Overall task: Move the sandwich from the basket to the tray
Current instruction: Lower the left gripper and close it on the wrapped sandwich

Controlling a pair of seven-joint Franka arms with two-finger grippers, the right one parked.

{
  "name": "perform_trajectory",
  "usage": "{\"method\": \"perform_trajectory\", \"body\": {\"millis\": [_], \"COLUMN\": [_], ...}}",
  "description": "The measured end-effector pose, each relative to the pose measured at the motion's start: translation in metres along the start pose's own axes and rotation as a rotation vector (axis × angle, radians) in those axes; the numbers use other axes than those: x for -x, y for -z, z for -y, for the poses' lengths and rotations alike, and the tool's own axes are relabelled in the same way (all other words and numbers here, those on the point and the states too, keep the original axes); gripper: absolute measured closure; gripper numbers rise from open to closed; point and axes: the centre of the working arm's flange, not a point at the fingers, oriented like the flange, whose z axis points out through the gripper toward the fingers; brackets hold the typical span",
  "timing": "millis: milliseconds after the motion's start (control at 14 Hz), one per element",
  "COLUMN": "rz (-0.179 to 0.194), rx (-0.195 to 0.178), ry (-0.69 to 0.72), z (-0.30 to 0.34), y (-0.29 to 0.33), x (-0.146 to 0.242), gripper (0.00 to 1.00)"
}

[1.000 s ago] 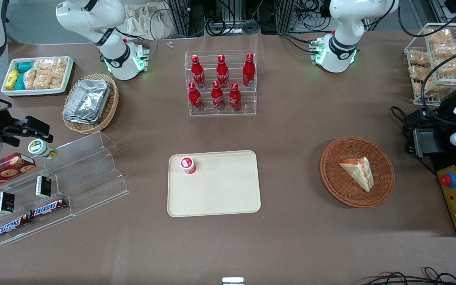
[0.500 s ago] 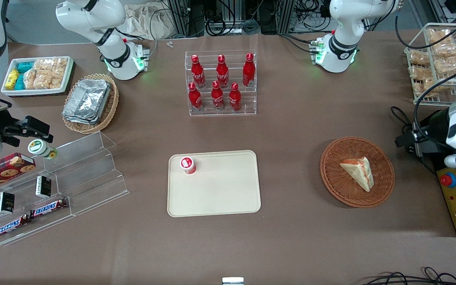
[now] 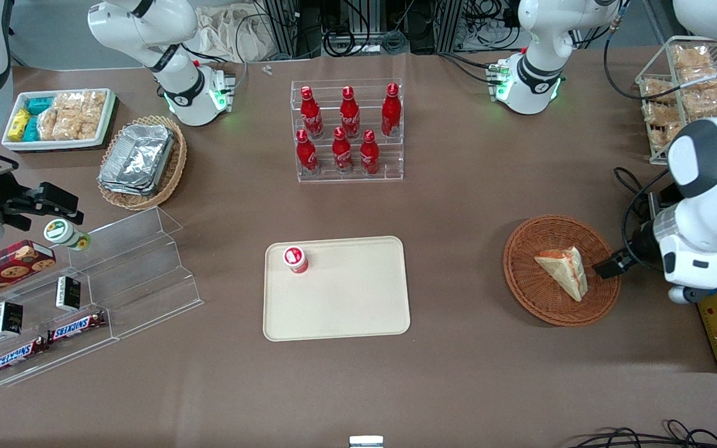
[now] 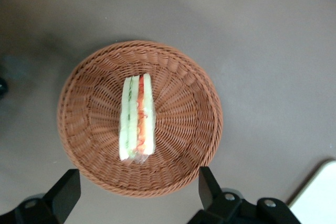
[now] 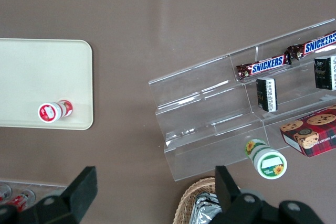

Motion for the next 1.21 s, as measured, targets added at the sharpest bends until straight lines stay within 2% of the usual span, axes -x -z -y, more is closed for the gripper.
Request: {"method": "perform_trajectory", "body": {"millis": [214,500,929,1214], "rz": [0.008,0.024,0.053,0.044], "rx": [-0.009,-0.016,-0.047,-0.073], "ry": [0.065,0.08,0.093,0.085], "z": [-0.015,-0.024,-0.01,0.0], "y": [-0.044,-0.092,-0.113,-0.124], "x": [-0.003,0.005,0.009,0.009], "gripper": [0.0,0.0,0.0,0.0]}}
